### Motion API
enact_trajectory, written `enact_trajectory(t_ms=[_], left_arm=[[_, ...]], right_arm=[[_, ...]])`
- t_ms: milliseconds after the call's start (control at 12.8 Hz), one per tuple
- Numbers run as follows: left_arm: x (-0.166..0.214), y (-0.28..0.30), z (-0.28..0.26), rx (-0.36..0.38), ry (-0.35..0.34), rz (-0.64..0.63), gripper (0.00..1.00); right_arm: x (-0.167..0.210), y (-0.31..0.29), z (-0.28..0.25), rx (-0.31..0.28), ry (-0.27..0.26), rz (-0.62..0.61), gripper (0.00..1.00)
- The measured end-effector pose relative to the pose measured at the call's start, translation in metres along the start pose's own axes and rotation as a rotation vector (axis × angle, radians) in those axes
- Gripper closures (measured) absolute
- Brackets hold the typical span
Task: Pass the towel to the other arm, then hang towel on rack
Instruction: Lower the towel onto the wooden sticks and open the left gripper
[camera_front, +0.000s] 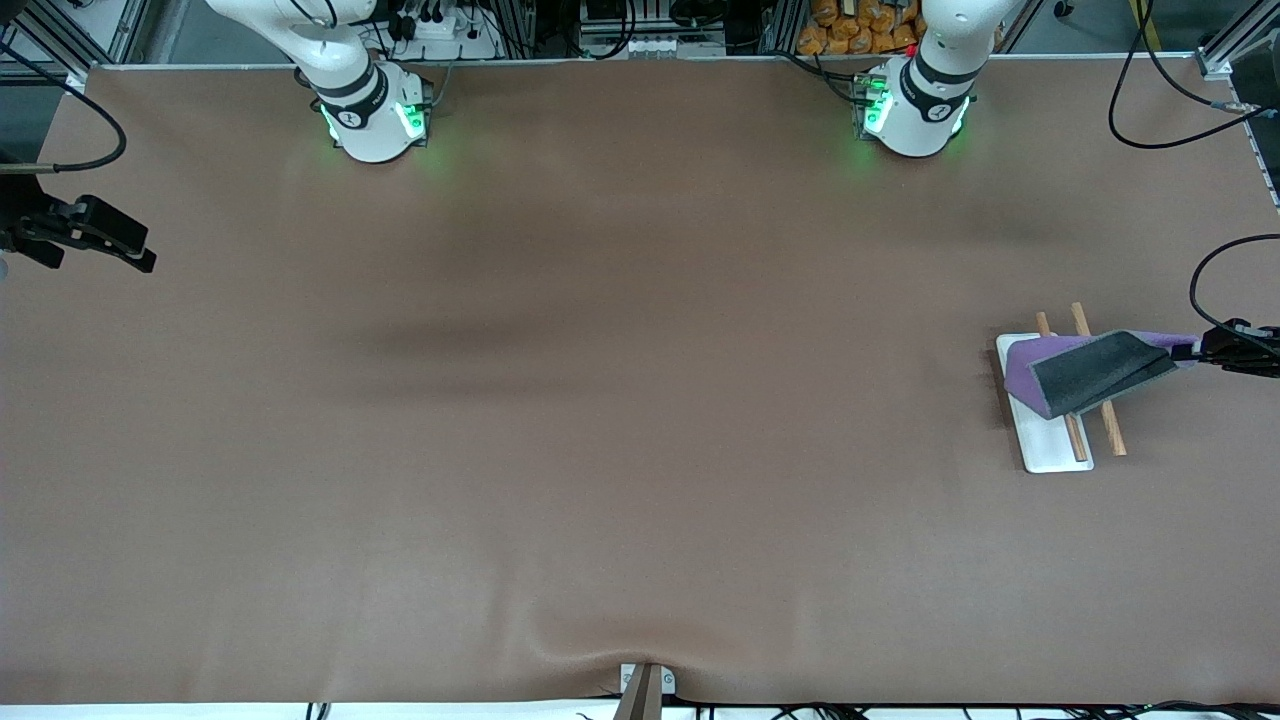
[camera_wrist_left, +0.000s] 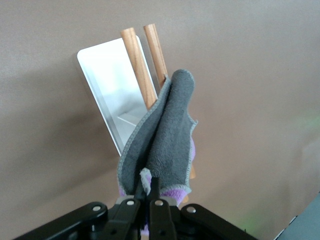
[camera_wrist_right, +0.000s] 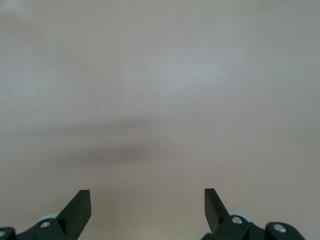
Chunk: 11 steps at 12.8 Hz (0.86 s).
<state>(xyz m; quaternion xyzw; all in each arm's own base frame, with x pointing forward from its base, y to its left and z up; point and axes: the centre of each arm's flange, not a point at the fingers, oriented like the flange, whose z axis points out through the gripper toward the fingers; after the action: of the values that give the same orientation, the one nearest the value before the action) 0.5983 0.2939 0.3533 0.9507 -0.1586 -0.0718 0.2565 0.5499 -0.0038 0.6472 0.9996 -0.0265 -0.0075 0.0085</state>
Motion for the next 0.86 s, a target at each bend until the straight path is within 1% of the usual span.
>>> enact_trajectory(t_ms=[235, 706, 784, 863], left_arm=[[-0.008, -0.015, 0.002, 0.004, 0.010, 0.025, 0.97], [-0.017, -0.029, 0.006, 0.002, 0.016, 0.025, 0.97], [-0.018, -0.033, 0.009, -0.001, 0.017, 0.022, 0.90], [-0.020, -0.039, 0.012, -0.002, 0.020, 0.015, 0.86]], right_arm=[[0.000, 0.001, 0.000, 0.000, 0.000, 0.002, 0.00], [0.000, 0.002, 0.000, 0.000, -0.001, 0.003, 0.00], [0.000, 0.002, 0.000, 0.000, -0.001, 0.003, 0.00], [0.000, 0.002, 0.000, 0.000, -0.001, 0.004, 0.00]])
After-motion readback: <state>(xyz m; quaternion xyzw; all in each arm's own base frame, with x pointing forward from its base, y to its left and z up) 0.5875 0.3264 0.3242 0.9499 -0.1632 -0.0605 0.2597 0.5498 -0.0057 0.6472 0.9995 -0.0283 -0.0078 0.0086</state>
